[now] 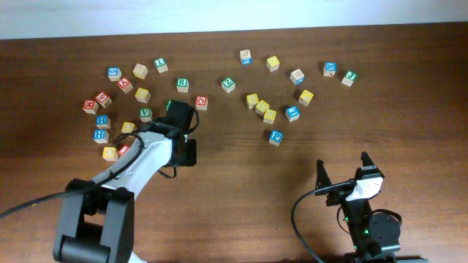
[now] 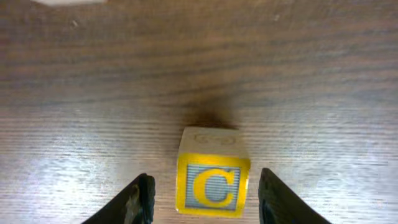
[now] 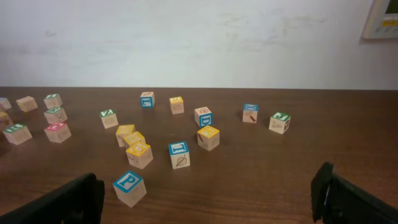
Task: Spell out CVPR
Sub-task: 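Move the left gripper to the green V block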
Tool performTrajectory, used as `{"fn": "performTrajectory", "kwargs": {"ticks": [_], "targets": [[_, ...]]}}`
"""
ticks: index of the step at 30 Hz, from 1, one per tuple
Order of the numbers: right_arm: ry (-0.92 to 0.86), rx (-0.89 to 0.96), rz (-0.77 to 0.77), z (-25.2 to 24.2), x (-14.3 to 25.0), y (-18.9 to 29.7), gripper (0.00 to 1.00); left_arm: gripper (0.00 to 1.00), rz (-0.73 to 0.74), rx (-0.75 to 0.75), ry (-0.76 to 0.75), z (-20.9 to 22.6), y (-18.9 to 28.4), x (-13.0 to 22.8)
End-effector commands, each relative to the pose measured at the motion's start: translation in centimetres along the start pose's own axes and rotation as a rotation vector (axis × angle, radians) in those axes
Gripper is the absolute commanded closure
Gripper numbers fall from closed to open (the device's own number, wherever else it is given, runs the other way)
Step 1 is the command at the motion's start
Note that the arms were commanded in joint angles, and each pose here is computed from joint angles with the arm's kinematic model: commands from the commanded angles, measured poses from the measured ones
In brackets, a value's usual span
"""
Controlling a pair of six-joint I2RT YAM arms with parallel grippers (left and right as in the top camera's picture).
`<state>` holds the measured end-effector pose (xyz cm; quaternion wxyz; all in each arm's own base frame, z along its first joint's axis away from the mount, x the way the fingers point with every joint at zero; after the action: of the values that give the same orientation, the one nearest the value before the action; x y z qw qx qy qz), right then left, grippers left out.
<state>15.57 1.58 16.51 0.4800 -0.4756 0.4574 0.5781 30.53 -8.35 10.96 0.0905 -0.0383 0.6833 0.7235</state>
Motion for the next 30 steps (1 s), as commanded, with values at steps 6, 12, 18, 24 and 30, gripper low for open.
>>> {"fn": "performTrajectory", "kwargs": {"ticks": [6,12,18,24,30], "targets": [[-0.011,0.007,0.004,-0.1,0.2,0.0,0.02,0.43,-0.298,0.054,0.117,2.5,11.8,-5.1],[-0.011,0.007,0.004,-0.1,0.2,0.0,0.02,0.44,-0.397,0.001,0.345,10.7,11.8,-7.0],[-0.011,0.007,0.004,-0.1,0.2,0.0,0.02,0.44,-0.396,-0.003,0.339,10.8,8.6,-9.0],[-0.011,0.007,0.004,-0.1,0.2,0.0,0.02,0.49,-0.355,-0.076,0.272,11.2,3.7,-10.6],[-0.011,0.007,0.004,-0.1,0.2,0.0,0.02,0.48,-0.271,-0.090,0.144,11.0,0.0,-10.5]]}}
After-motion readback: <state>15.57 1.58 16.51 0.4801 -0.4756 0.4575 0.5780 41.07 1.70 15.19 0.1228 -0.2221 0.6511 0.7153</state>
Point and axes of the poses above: each gripper's point midway between its finger pads, its own y axis back along the fingers, its own z axis along the line the jaws close on, x = y × z, the point moved 9 cm from there along y, back along the fingers, and after that the axes turned 4 degrees about -y, right-handed, at the moved point
